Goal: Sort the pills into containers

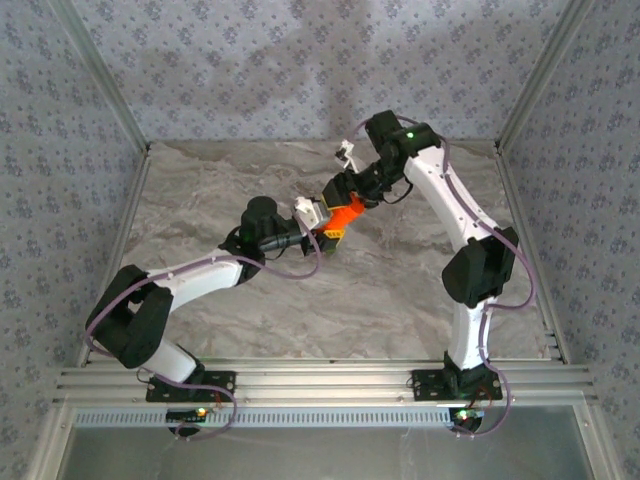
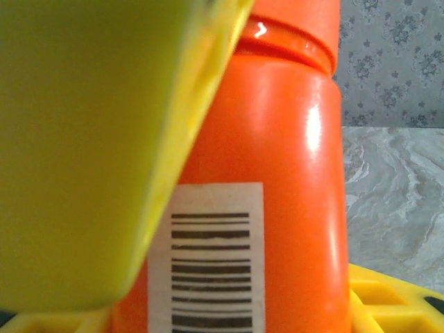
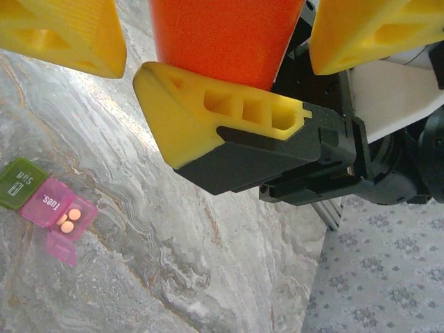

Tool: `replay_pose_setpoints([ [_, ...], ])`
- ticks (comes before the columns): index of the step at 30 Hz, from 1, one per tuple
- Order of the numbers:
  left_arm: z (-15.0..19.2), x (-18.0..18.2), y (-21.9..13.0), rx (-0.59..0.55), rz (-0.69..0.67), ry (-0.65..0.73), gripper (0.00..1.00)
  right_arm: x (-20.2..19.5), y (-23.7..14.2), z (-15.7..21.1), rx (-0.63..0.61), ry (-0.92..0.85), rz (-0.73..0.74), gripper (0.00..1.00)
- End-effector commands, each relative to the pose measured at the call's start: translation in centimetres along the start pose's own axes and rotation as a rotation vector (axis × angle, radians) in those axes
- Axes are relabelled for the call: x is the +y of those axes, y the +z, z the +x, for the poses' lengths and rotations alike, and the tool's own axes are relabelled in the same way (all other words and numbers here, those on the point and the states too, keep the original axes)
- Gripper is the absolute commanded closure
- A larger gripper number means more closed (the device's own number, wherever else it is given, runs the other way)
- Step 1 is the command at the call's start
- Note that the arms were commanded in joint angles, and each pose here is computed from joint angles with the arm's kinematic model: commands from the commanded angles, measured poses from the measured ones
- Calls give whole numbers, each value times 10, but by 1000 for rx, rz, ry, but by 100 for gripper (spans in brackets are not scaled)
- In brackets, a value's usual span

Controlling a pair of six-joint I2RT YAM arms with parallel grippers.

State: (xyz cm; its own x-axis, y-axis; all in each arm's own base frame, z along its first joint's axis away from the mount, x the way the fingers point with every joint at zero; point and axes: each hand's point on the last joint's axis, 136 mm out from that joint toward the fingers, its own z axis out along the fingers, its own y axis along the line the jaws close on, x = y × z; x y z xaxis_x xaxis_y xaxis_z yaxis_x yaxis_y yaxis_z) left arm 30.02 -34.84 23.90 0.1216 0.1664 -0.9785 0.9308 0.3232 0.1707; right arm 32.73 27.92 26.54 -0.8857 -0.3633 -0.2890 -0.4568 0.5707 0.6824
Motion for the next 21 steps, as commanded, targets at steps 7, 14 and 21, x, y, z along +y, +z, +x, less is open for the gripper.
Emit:
replay_pose_setpoints([
  [7,-40,0,-2,-98,10,74,100,12,-43,-24,-164,-14,-4,18],
  [14,-38,1,1,-95,3,59,100,5,-102,-53,-390,32,18,16],
  [21,-39,18,5,-121,-76,-15,100,-7,-163,-36,-699,-50,112,19],
])
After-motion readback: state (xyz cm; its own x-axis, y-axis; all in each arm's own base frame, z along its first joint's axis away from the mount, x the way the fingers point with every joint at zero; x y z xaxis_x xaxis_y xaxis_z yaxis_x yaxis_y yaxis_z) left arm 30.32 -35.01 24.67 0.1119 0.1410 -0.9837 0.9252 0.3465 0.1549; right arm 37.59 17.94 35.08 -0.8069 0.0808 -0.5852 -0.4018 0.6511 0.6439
